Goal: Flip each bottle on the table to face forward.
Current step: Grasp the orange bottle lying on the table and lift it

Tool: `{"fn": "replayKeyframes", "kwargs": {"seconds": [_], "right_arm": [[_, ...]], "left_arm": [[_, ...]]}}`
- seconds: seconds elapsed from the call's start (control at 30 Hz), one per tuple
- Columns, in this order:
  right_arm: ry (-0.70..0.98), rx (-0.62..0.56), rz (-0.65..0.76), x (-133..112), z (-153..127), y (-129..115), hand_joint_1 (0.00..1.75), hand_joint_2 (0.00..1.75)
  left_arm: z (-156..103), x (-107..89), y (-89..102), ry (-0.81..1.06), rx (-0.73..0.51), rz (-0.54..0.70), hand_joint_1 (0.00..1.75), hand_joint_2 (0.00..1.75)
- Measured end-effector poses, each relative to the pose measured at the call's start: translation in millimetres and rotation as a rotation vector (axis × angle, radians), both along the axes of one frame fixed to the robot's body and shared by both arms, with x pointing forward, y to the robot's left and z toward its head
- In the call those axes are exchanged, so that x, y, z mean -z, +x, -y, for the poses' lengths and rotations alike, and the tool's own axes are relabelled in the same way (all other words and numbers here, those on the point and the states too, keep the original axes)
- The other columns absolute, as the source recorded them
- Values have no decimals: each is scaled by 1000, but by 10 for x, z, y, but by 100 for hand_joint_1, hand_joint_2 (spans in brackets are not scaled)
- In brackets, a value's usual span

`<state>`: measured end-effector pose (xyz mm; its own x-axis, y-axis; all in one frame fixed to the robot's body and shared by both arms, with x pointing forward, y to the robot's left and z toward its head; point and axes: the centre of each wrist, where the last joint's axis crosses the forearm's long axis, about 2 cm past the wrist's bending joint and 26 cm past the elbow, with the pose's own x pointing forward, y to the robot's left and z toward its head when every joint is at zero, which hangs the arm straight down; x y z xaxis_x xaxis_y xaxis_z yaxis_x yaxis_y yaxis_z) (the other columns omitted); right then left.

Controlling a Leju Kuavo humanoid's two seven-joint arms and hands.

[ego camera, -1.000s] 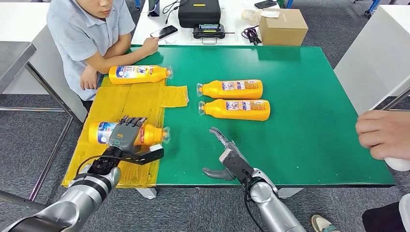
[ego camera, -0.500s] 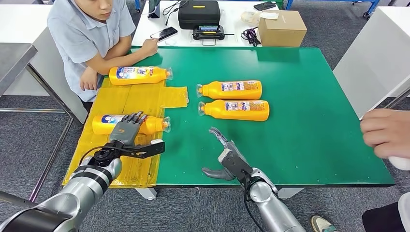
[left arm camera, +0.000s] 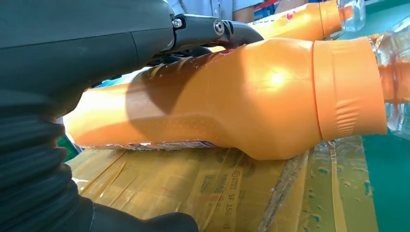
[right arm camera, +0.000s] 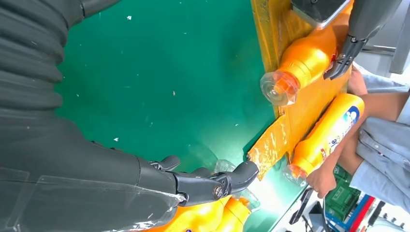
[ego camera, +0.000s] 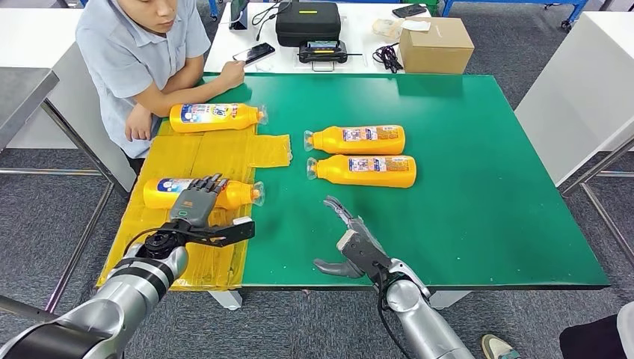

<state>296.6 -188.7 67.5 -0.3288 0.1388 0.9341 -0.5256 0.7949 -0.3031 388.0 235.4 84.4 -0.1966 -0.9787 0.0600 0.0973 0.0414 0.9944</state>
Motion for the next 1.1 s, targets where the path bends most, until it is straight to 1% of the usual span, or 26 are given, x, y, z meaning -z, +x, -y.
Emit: {"fn": "replayKeyframes", "kwargs": {"seconds": [0.2, 0.4, 0.5, 0.67, 1.03, 1.1], "right_arm": [[-6, 12, 4, 19, 7, -17, 0, 175], [-13, 41, -1, 89, 23, -102, 0, 175], [-17, 55, 9, 100, 26, -136, 0, 175], [-12, 65, 12, 103, 29, -166, 0, 175], [-9, 70, 14, 105, 38, -190, 0, 175], [9, 78, 12, 101, 42, -206, 0, 87]], "left_arm": [[129, 19, -76, -24, 31, 140, 0, 175], [432, -25, -212, -58, 36, 304, 0, 175], [555, -60, -288, -85, 53, 361, 0, 175], [654, -105, -359, -120, 72, 398, 0, 175], [716, -136, -420, -144, 95, 435, 0, 175], [736, -132, -454, -164, 102, 436, 0, 175]]}}
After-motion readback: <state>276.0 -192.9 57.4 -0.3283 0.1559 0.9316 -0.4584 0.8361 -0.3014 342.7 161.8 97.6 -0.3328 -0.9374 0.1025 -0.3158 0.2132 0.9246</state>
